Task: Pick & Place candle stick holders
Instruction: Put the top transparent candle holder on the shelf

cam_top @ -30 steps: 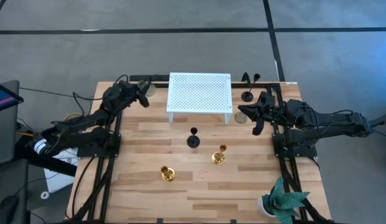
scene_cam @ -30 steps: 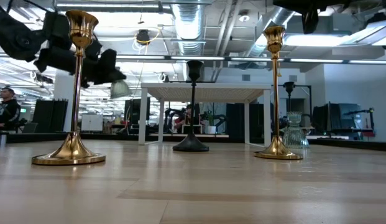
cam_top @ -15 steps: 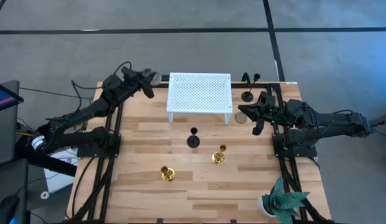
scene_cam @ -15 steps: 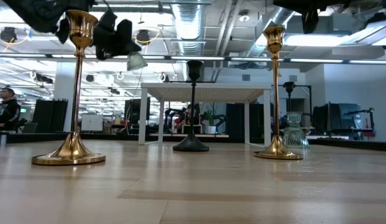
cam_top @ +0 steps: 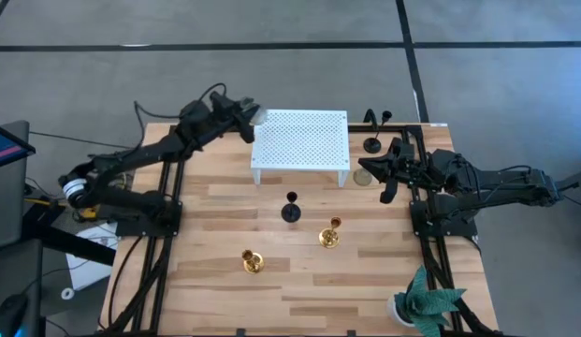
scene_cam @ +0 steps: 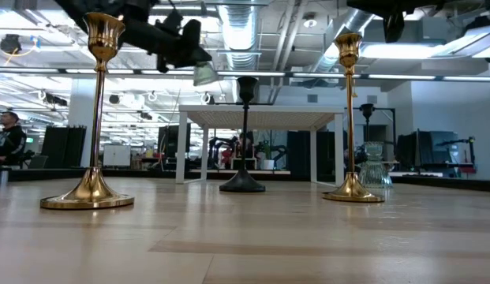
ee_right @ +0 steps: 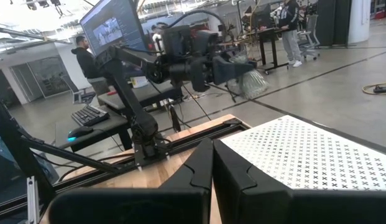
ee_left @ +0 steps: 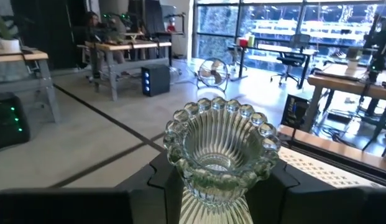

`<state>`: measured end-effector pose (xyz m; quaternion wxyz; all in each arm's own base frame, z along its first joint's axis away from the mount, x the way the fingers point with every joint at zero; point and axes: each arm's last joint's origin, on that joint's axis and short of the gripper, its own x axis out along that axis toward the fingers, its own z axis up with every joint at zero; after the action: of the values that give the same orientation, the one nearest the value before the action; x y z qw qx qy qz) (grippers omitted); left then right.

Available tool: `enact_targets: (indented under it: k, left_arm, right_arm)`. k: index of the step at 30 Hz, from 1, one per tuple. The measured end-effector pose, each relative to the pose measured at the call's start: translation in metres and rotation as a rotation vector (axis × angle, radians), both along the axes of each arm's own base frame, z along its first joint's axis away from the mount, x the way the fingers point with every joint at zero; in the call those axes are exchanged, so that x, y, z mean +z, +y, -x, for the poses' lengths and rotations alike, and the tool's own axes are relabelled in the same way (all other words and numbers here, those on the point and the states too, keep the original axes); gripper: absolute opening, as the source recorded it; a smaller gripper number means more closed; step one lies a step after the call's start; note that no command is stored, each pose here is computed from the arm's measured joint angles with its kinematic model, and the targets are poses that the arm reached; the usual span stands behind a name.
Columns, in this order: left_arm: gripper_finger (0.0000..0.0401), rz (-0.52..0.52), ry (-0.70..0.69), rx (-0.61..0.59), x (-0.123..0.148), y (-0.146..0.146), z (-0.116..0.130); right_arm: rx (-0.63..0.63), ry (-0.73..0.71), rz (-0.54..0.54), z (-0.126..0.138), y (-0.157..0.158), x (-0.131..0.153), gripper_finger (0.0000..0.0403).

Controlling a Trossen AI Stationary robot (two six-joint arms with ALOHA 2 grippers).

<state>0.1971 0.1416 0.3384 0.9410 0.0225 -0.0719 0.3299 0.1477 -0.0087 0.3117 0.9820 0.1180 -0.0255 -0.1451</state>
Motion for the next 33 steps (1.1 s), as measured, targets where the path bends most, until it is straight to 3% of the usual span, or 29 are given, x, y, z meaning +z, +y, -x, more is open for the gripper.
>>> enact_targets:
  k: [14,33]
  left_arm:
    - [0.0129,0.014,0.097,0.002,-0.014,0.009,-0.036]
    - [0.0129,0.036,0.165,0.027,-0.034,0.018,-0.05]
  right_arm:
    - [0.0,0.0,0.0,0.0,0.0,0.0,0.0]
    - [0.0,0.001,0.0,0.0,0.0,0.0,0.0]
